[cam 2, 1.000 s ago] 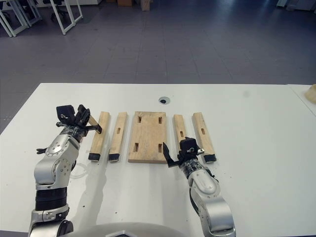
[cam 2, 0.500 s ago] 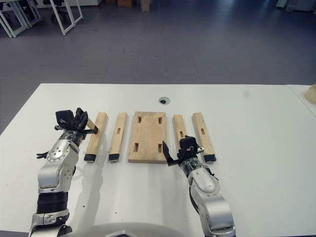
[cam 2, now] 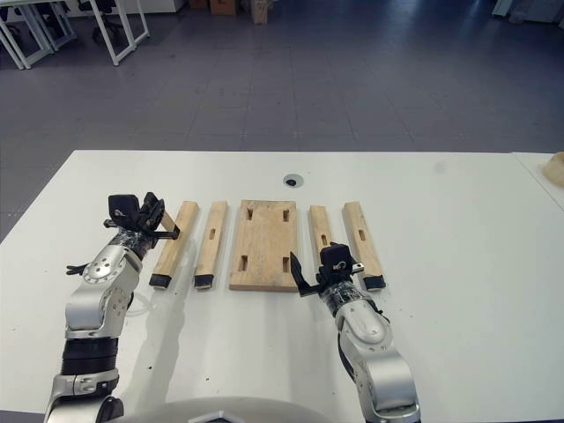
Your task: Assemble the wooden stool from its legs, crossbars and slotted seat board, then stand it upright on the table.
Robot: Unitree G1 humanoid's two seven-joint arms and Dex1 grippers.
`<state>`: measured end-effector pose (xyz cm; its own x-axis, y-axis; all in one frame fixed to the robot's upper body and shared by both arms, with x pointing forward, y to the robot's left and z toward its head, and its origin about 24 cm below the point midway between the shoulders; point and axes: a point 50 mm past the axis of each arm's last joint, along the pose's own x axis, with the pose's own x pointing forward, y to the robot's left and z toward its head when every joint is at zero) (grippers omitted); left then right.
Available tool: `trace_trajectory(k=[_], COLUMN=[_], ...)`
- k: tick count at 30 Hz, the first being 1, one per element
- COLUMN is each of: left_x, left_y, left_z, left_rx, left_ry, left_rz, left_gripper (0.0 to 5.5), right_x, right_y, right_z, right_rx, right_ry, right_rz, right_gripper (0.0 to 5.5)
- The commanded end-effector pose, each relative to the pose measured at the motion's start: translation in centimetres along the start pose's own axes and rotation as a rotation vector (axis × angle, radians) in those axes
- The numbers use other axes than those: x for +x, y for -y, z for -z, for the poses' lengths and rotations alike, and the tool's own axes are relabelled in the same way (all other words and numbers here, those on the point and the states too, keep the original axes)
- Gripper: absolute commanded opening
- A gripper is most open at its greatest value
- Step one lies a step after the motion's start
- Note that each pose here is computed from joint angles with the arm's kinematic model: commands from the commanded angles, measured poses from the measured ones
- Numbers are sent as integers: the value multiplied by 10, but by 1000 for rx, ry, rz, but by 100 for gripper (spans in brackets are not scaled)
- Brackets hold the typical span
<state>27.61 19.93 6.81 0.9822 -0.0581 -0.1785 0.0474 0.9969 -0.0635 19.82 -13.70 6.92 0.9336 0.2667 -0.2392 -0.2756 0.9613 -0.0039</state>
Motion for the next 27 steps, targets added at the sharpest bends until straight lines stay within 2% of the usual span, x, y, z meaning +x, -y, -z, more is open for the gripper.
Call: trace_trajectory(k=[1, 5, 11, 19, 27], left_x=[-24, -37, -47, -50, -29], left_y=[1, 8, 15, 19, 0], left_z=[77, 61, 34, 24, 6], left_rx=[-81, -86, -72, -15, -11], left_ry=[-373, -246, -189, -302, -364], left_rz=[-51, -121, -202, -195, -147], left_gripper=[43, 43, 43, 43, 43], right_x=[0, 0, -2, -2, -2], right_y=[1, 1, 0, -1, -1], right_z=[0, 0, 1, 1, 1], right_rx=[-5, -9, -11, -12, -13], right_ry=[-16, -17, -21, -23, -21], right_rz=[2, 4, 4, 2, 0], right_gripper=[475, 475, 475, 475, 475])
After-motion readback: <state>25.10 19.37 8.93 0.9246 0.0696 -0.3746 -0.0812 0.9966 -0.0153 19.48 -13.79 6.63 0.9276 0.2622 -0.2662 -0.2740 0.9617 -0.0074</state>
